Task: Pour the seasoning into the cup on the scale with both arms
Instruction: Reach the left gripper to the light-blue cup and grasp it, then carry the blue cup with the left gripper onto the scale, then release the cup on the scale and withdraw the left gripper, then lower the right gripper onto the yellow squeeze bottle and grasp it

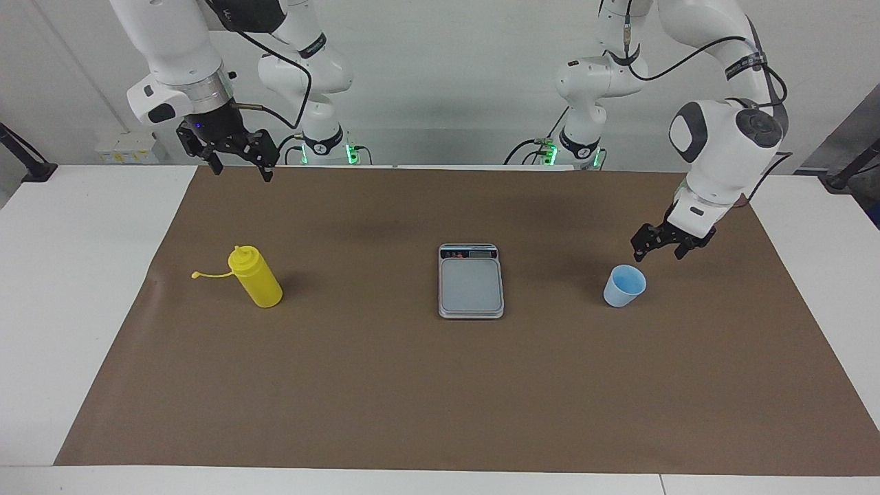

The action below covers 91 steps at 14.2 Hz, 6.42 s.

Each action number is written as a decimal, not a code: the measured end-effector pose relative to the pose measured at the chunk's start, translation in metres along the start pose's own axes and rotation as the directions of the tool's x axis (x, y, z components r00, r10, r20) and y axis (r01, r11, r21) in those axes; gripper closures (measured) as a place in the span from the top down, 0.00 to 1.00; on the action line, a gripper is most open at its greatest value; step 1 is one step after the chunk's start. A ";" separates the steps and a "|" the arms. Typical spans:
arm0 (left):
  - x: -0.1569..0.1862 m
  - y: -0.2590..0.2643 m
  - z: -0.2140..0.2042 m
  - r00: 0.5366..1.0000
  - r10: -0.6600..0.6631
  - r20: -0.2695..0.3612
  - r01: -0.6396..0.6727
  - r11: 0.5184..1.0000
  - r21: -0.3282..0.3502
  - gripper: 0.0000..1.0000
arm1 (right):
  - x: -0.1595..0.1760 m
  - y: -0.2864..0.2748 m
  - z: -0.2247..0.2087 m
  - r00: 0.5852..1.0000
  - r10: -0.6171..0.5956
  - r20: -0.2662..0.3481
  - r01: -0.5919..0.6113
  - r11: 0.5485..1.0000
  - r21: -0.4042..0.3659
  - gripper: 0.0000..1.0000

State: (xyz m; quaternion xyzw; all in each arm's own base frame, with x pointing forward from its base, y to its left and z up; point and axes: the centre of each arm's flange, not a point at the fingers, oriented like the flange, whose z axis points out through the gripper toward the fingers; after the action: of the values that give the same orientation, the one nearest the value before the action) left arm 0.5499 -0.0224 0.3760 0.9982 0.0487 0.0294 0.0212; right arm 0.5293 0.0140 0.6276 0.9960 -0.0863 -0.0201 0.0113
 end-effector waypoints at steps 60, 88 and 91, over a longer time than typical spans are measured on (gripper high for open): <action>-0.015 0.169 -0.155 1.000 0.011 -0.023 -0.010 0.998 0.054 1.00 | 0.016 0.046 -0.009 0.994 -0.033 -0.100 0.034 0.999 0.011 1.00; -0.006 0.033 -0.266 0.985 0.170 0.012 -0.170 0.985 0.008 1.00 | 0.215 0.130 0.220 0.820 0.545 0.176 -0.571 0.801 0.179 1.00; -0.007 0.030 -0.263 0.985 0.168 0.028 -0.168 0.986 0.008 1.00 | 0.204 0.151 0.230 0.749 0.605 0.268 -0.653 0.743 0.148 1.00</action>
State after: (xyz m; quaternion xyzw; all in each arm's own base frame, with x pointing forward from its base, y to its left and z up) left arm 0.5303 -0.0429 0.6394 0.9991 -0.0356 0.0173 0.0140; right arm 0.6944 -0.1739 0.3944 0.8942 -0.4212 -0.1063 -0.1078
